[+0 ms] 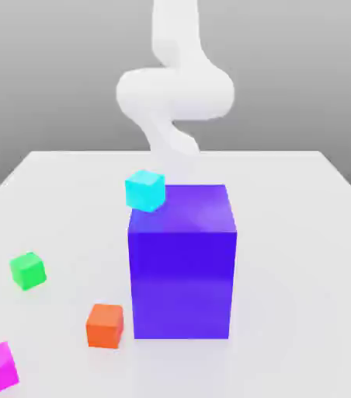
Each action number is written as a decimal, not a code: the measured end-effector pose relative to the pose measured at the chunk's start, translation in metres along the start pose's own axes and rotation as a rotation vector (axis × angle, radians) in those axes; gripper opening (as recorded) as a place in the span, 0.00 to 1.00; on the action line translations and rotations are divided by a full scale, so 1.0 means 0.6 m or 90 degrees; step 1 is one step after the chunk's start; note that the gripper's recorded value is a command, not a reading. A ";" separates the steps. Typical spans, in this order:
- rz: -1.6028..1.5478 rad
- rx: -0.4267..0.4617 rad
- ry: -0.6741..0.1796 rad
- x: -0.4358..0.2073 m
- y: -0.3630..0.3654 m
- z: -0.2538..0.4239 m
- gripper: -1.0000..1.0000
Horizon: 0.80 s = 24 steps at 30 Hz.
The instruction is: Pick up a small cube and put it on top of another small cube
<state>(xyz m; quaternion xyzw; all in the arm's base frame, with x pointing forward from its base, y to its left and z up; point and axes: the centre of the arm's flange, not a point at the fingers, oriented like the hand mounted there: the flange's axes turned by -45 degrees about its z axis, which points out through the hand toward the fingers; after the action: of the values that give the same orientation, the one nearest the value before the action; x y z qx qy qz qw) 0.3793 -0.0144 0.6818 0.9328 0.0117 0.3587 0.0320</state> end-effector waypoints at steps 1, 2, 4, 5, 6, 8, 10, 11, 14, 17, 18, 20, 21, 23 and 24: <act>-0.017 -0.012 -0.019 0.001 0.010 0.032 0.50; -0.033 -0.022 -0.037 0.001 0.021 0.063 0.50; -0.063 -0.037 -0.074 -0.003 0.045 0.122 0.50; -0.078 -0.043 -0.093 -0.007 0.057 0.152 0.50; -0.092 -0.048 -0.111 -0.012 0.070 0.181 0.50; -0.120 -0.053 -0.149 -0.026 0.098 0.238 0.50; -0.147 -0.053 -0.186 -0.046 0.128 0.294 0.50; -0.160 -0.052 -0.205 -0.057 0.143 0.321 0.50; -0.197 -0.039 -0.258 -0.099 0.188 0.400 0.50; -0.227 -0.019 -0.309 -0.153 0.239 0.472 0.50; -0.236 -0.009 -0.325 -0.174 0.255 0.495 0.50; -0.251 0.011 -0.355 -0.219 0.291 0.537 0.50; -0.262 0.024 -0.367 -0.240 0.301 0.558 0.50; -0.284 0.055 -0.390 -0.285 0.319 0.599 0.50; -0.294 0.071 -0.401 -0.309 0.328 0.619 0.50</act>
<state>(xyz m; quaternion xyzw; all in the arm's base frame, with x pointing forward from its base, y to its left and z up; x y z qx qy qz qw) 0.4899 -0.2381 0.2963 0.9703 0.2305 0.0373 0.0635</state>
